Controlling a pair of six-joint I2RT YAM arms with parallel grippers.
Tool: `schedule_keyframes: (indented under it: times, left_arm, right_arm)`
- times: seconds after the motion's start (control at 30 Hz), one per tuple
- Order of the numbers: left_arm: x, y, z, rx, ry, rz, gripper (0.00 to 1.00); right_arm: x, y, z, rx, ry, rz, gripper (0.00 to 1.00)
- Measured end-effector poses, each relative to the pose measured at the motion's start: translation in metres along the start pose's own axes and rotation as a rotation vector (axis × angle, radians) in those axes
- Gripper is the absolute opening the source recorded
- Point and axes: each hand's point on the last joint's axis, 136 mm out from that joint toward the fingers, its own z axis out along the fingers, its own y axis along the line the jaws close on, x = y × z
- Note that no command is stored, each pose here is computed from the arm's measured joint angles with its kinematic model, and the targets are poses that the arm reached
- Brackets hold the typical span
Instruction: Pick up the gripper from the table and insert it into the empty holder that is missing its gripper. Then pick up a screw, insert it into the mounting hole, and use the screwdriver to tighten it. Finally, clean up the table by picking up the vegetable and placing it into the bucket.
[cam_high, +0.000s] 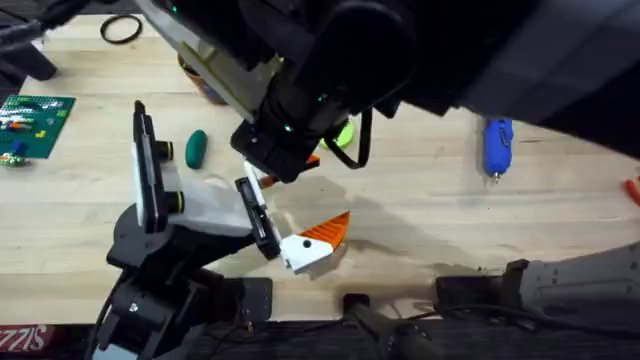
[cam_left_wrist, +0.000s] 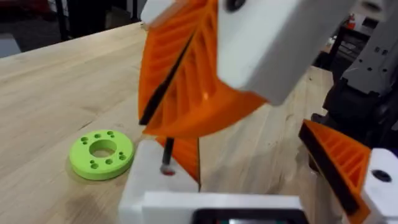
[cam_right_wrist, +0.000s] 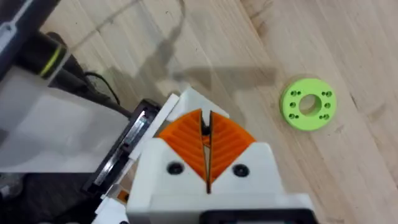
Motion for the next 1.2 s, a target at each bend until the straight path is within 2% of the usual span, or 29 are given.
schedule_keyframes:
  times: [0.9,1.2]
  left_arm:
    - [0.0,0.0,0.0,0.0,0.0,-0.003,0.983]
    - [0.001,0.0,0.0,0.0,0.002,-0.026,0.983]
  right_arm:
    - [0.005,0.0,0.017,0.003,0.049,-0.001,0.005]
    - [0.007,0.0,0.025,0.005,0.068,-0.002,0.005]
